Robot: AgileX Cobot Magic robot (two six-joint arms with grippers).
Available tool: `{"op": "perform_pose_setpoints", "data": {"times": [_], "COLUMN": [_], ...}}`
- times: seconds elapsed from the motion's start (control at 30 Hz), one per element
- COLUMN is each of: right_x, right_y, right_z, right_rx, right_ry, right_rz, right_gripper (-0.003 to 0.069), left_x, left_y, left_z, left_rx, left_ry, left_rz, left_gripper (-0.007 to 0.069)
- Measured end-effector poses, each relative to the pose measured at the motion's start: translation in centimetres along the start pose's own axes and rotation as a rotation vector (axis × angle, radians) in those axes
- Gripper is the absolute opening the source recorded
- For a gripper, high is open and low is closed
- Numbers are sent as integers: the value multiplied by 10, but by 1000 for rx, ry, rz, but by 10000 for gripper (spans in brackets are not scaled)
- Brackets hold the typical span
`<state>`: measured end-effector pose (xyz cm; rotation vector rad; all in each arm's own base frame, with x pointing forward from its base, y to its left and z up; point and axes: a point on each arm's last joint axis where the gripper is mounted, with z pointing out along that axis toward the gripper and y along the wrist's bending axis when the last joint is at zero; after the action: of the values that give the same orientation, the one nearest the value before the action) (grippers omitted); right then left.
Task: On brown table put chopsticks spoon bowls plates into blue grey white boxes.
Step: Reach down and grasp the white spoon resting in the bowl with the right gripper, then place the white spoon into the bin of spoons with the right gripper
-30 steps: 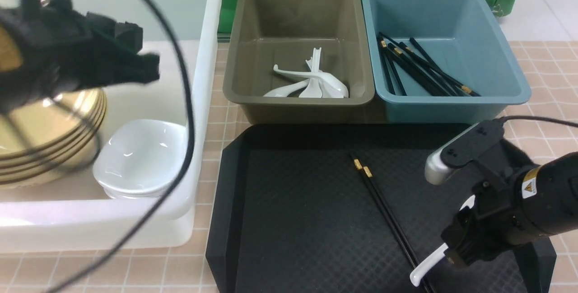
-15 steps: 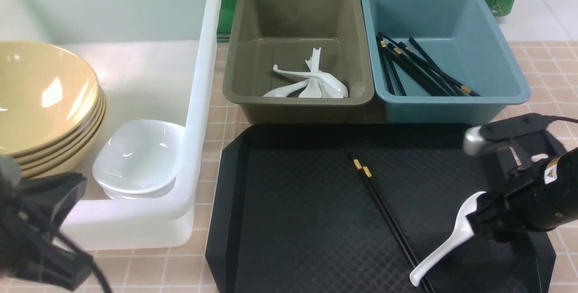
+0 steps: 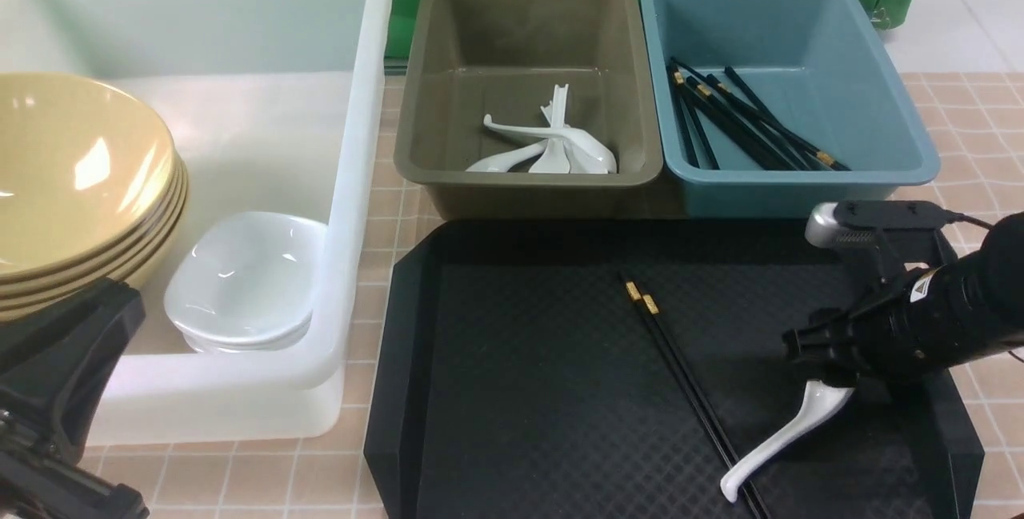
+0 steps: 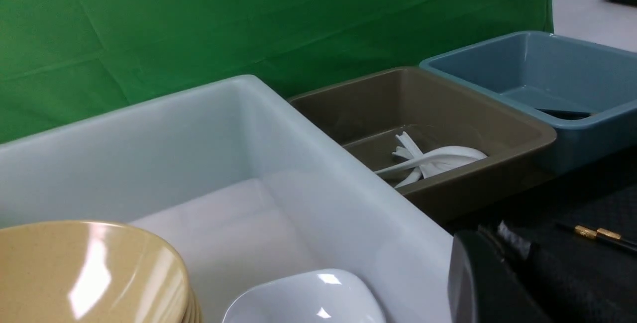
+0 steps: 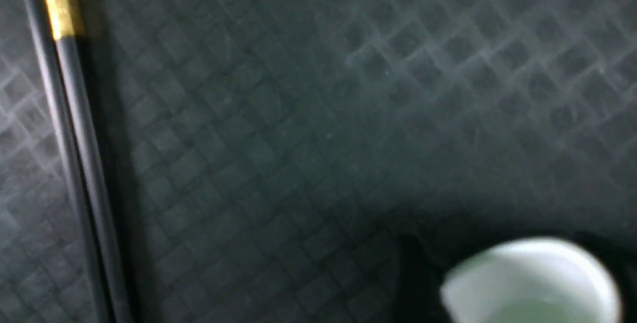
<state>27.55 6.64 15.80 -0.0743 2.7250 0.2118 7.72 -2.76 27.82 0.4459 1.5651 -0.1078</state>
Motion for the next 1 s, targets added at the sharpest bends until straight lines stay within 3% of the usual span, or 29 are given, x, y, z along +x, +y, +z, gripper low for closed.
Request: {"op": "perform_pose_setpoints", "data": {"times": [0.03,0.1,0.23,0.37,0.57,0.63,0.73,0.83,0.87,1.0], "right_x": [0,-1,-20,-56,-130,-149,-171,-179,-179,-170], "right_y": [1,2,11,36,113,126,138,143,146,146], "right_z": [-1,-6,-38,-82,-128,-121,-80,-46,-14,25], "right_rx": [-4,-11,-42,-111,-208,-195,-170,-154,-132,-78], "right_ry": [16,24,-78,-313,-980,-1159,-1230,-1189,-1118,-987], "right_rz": [-25,-53,-96,-133,-272,-262,-246,-256,-291,-407], "right_gripper": [288,200,193,193,193,193,193,193,193,199], "left_x": [0,0,0,-1,-3,-3,-3,-2,-2,-2], "left_y": [0,0,0,0,0,0,0,0,-1,-1], "left_z": [0,0,0,0,0,0,0,0,0,0], "left_rx": [0,0,0,2,3,2,3,3,4,4], "left_ry": [0,0,-2,-17,-29,-30,-30,-29,-29,-31], "left_rz": [0,0,1,2,10,15,21,23,24,25], "left_gripper": [-7,-7,-7,-7,-7,-7,-7,-7,-7,-7]}}
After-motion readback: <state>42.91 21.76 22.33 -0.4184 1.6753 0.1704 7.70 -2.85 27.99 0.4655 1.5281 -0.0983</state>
